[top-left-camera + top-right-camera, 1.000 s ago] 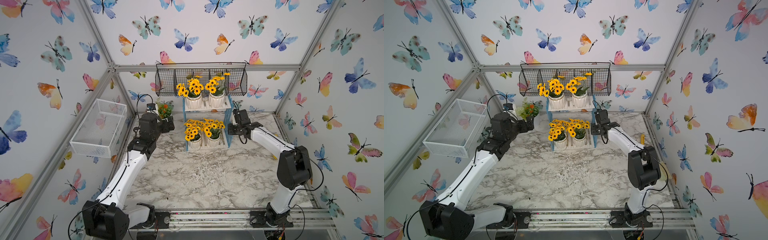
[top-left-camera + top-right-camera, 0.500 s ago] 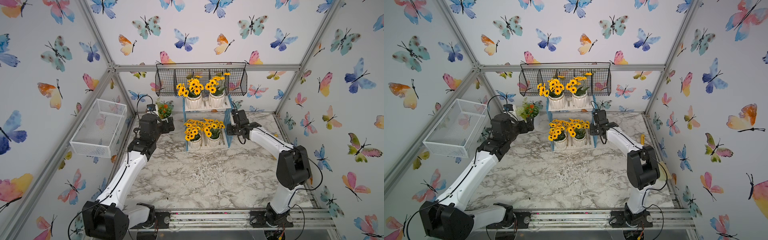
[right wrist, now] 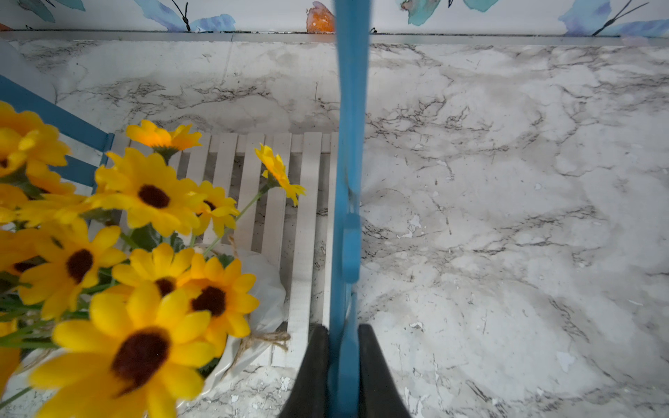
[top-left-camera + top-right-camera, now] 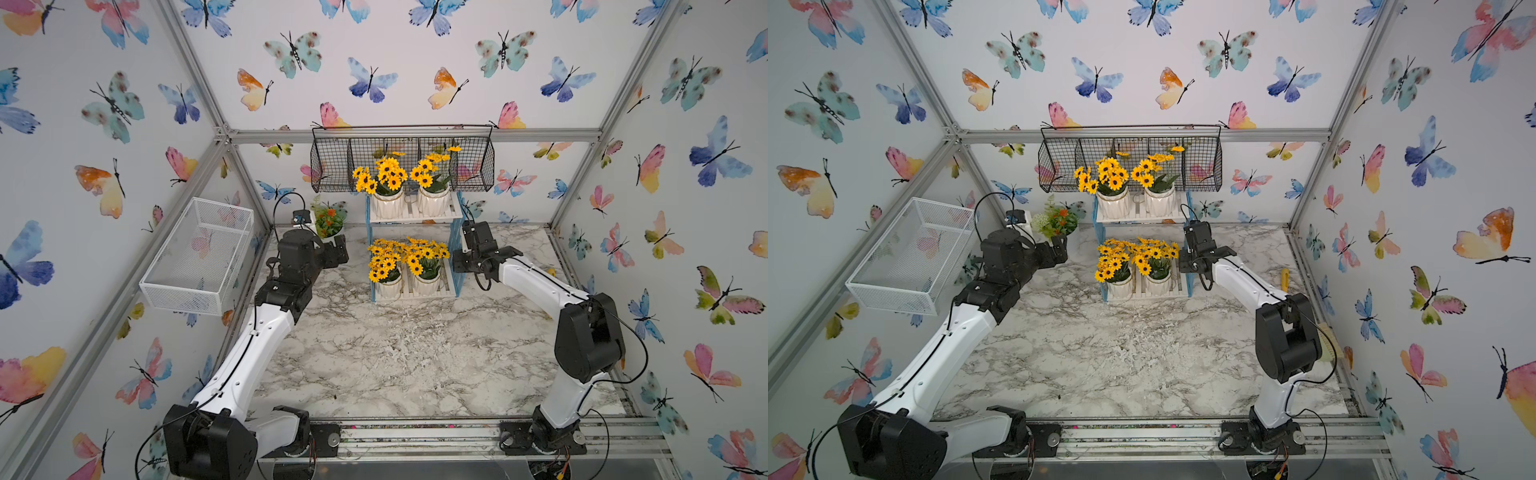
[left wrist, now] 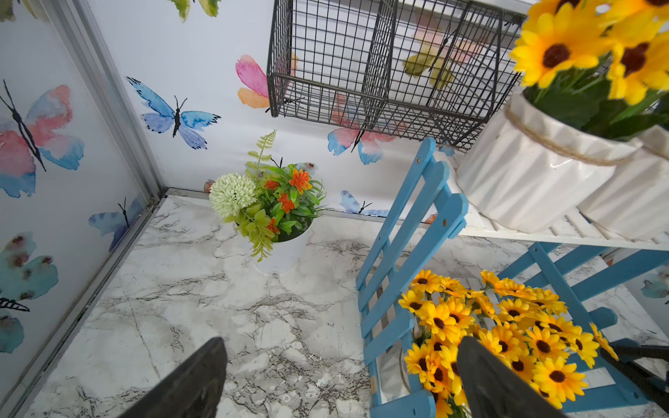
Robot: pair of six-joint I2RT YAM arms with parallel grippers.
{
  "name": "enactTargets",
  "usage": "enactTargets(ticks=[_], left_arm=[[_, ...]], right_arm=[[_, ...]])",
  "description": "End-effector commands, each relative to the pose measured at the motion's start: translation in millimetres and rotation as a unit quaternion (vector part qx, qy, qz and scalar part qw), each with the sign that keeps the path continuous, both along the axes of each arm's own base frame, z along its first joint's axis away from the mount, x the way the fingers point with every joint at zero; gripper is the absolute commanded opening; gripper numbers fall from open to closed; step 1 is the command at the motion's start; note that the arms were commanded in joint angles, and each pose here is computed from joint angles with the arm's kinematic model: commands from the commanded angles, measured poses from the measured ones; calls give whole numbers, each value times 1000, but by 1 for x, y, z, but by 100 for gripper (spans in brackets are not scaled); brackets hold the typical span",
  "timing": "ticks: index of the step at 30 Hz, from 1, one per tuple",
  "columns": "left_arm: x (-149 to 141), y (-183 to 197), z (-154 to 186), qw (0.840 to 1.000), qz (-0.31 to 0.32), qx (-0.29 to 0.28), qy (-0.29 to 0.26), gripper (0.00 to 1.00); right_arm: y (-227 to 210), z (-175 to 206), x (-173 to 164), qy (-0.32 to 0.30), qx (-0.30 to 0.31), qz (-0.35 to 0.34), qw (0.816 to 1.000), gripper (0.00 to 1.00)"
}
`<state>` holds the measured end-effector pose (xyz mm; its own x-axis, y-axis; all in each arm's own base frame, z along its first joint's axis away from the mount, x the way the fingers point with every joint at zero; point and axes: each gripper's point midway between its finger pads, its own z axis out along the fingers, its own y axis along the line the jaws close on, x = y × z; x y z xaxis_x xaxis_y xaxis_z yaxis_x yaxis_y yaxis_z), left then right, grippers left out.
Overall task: Take the sunflower pots off the shelves
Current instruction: Move the shelf to the center of the board.
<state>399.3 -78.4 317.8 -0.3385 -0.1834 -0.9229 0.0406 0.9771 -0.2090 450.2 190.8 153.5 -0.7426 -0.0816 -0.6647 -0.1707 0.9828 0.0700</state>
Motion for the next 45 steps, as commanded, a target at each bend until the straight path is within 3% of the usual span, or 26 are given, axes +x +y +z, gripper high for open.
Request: enactTargets(ticks=[1, 33, 45], left_arm=[[-5, 3, 13, 1000, 7, 2, -21, 98], [-13, 6, 18, 999, 13, -6, -29, 98], [-16, 6, 22, 999, 10, -13, -35, 98]], right_arm=[[-3, 11, -16, 3, 1, 1, 1000, 2], [11, 6, -82, 27, 22, 62, 997, 2], [9, 5, -101, 27, 24, 51, 998, 2]])
